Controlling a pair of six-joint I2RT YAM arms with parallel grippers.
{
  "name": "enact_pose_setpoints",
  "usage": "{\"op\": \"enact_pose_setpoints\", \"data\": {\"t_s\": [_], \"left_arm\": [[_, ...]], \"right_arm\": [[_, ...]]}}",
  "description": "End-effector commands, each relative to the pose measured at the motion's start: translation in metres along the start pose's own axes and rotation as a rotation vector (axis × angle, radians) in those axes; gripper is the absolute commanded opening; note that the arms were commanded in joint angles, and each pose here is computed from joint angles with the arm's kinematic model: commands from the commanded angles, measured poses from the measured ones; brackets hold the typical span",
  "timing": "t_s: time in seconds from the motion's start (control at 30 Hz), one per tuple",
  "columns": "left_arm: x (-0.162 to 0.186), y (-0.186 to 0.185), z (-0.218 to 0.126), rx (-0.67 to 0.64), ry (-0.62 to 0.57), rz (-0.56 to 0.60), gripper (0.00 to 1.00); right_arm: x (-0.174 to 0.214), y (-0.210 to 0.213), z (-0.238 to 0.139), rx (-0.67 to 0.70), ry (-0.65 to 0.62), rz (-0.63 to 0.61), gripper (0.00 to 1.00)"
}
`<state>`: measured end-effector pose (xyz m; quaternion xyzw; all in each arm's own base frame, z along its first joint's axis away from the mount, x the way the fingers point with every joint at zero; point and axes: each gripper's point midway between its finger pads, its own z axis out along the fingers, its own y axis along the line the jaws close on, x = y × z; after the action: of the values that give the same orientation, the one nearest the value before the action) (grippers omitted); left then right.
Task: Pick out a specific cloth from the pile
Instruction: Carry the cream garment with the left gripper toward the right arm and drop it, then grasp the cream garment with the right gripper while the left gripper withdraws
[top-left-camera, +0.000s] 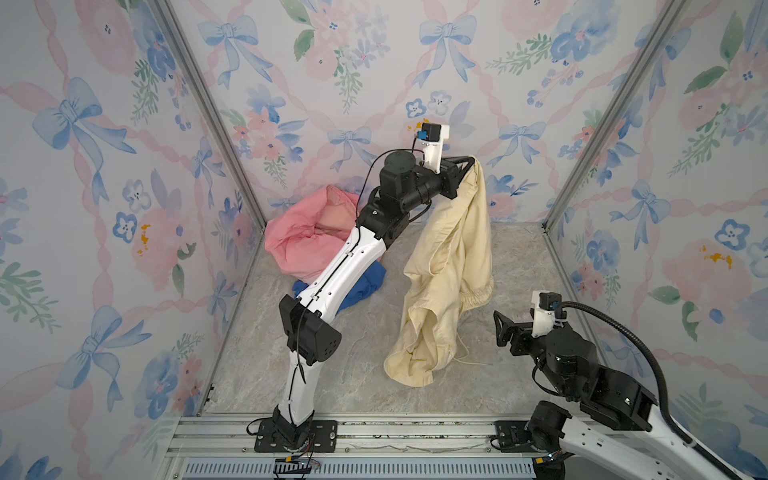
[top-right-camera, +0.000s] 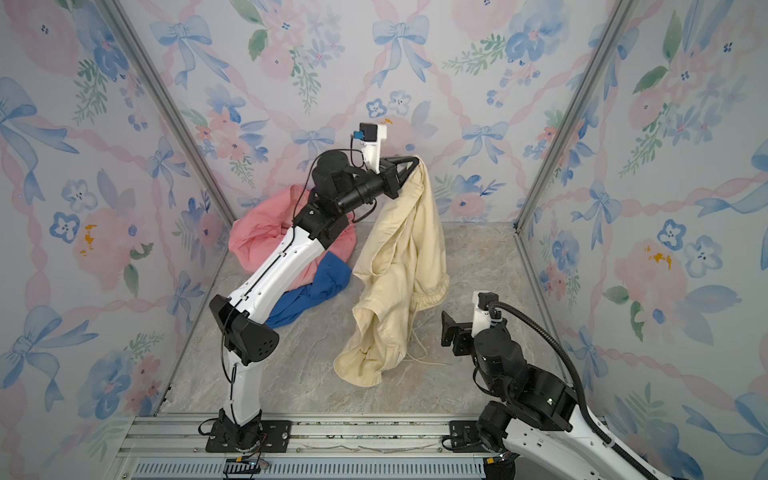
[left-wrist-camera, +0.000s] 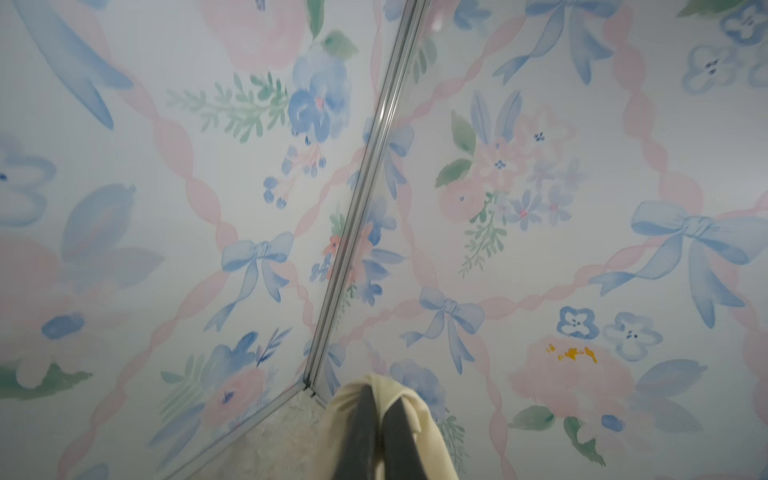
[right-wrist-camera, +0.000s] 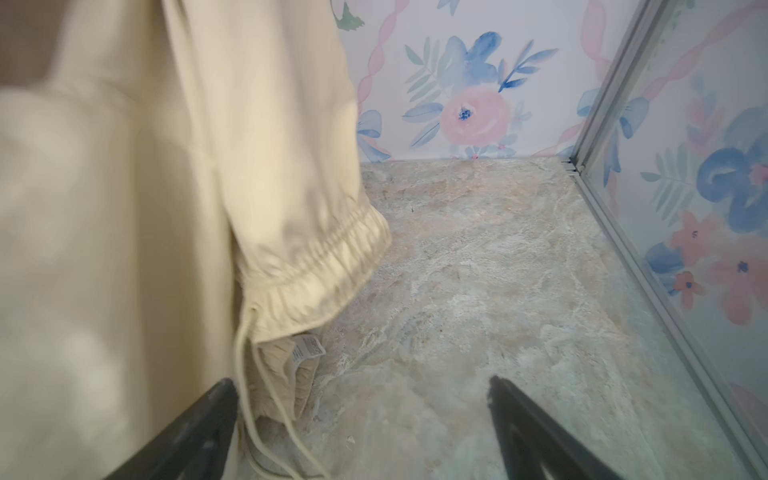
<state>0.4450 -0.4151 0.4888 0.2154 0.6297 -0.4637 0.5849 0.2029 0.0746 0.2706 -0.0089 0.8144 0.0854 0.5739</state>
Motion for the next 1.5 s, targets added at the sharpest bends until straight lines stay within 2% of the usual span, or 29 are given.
{"op": "enact_pose_setpoints", "data": {"t_s": [0.0,0.1,0.17,0.23,0.33,0.4,0.47,0.6,0.7,0.8,0.9,0.97,1.07,1.3,1.47], "left_arm": [[-0.009,-0.006,-0.023,-0.016,0.004,0.031,0.0],[0.078,-0.01,-0.042,0.022,0.22,0.081,0.0],[0.124,-0.015,-0.068,0.026,0.338,0.124,0.0],[0.159,-0.027,-0.1,0.095,0.423,0.118,0.0],[0.201,-0.052,-0.152,0.22,0.555,0.072,0.12],[0.221,-0.06,-0.183,0.24,0.63,0.042,0.39],[0.226,-0.06,-0.207,0.202,0.651,0.069,0.54],[0.206,-0.049,-0.246,0.05,0.584,0.203,0.97],[0.175,-0.029,-0.27,-0.128,0.486,0.31,0.98],[0.162,-0.009,-0.284,-0.184,0.468,0.311,0.98],[0.169,0.007,-0.287,-0.149,0.492,0.238,0.98],[0.184,0.017,-0.284,-0.135,0.534,0.208,0.98],[0.207,0.023,-0.278,-0.099,0.596,0.172,0.98],[0.231,0.036,-0.27,-0.083,0.664,0.157,0.98],[0.229,0.029,-0.273,-0.056,0.653,0.168,0.98]], "right_arm": [[0.011,-0.026,-0.009,0.082,0.028,-0.043,0.97],[0.02,-0.033,-0.004,0.119,0.033,-0.052,0.97],[0.024,-0.033,0.002,0.135,0.049,-0.057,0.97],[0.025,-0.033,0.011,0.153,0.066,-0.058,0.97],[0.025,-0.024,0.032,0.145,0.113,-0.052,0.97],[0.025,-0.017,0.053,0.114,0.157,-0.022,0.97],[0.025,-0.012,0.075,0.077,0.207,0.025,0.97],[0.021,-0.004,0.115,0.025,0.266,0.085,0.97],[0.019,0.007,0.141,0.0,0.3,0.071,0.97],[0.021,0.021,0.172,-0.02,0.364,0.043,0.97],[0.029,0.032,0.199,0.011,0.448,-0.062,0.97],[0.042,0.033,0.213,0.084,0.538,-0.175,0.97],[0.077,0.027,0.233,0.177,0.682,-0.29,0.97],[0.14,0.022,0.263,0.21,0.841,-0.309,0.97],[0.19,0.023,0.266,0.165,1.061,-0.337,0.97]]}}
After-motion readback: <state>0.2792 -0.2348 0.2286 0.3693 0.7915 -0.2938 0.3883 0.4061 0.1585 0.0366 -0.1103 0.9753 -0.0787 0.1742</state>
